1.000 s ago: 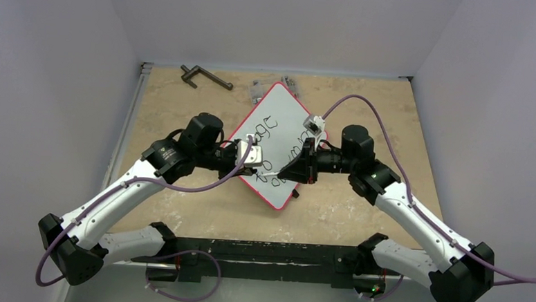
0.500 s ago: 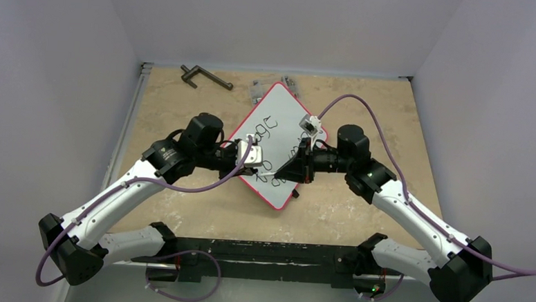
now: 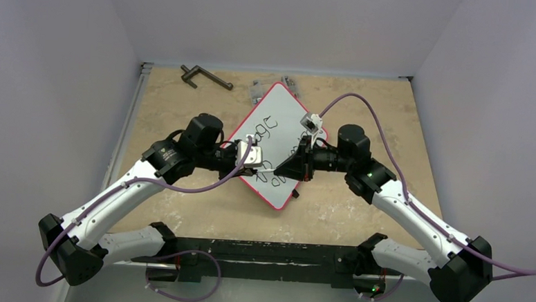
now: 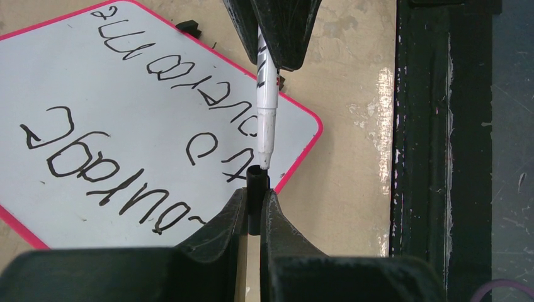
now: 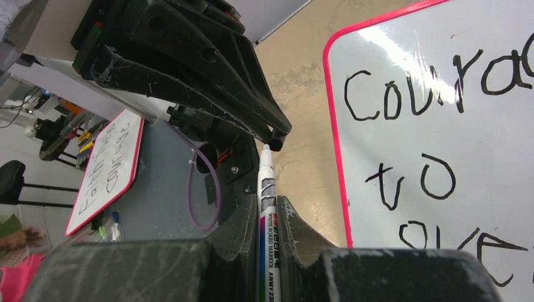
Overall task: Write a sentence on the whiteboard
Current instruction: Insert the whiteboard marker without the cap into the pen cap.
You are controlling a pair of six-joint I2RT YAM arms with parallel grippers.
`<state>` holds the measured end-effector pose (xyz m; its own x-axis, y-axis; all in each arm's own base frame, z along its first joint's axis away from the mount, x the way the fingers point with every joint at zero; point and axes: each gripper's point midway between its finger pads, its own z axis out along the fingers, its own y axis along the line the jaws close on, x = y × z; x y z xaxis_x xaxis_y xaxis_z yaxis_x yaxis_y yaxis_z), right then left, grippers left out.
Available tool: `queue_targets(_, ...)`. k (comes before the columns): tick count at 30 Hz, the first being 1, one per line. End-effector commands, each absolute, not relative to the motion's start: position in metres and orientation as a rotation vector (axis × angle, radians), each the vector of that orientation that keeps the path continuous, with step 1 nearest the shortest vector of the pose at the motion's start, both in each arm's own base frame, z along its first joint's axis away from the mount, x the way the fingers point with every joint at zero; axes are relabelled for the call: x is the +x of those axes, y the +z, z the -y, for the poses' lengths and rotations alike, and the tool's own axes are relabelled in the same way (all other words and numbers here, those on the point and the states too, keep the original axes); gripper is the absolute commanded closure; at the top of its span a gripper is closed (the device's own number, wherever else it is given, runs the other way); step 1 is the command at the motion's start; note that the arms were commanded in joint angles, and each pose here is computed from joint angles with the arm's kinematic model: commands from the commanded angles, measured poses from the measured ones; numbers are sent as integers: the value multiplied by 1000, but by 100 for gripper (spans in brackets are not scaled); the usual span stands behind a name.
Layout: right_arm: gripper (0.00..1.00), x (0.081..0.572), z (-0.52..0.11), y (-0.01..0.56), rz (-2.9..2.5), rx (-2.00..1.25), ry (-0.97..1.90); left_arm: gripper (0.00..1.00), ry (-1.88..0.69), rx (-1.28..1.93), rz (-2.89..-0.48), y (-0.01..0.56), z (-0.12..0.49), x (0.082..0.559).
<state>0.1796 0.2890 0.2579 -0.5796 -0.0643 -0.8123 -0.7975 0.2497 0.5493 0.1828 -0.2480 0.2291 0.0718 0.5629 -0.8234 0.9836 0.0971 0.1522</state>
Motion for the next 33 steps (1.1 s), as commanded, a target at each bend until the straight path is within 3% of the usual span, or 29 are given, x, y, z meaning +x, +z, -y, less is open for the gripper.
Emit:
queue_targets(1, 100, 186, -291, 288, -1731, -782, 1367, 100, -696, 1576, -1514, 239, 253, 178)
queue_targets(33, 100, 186, -291, 278, -1771, -766, 1363, 100, -676, 1546, -1560, 239, 253, 185)
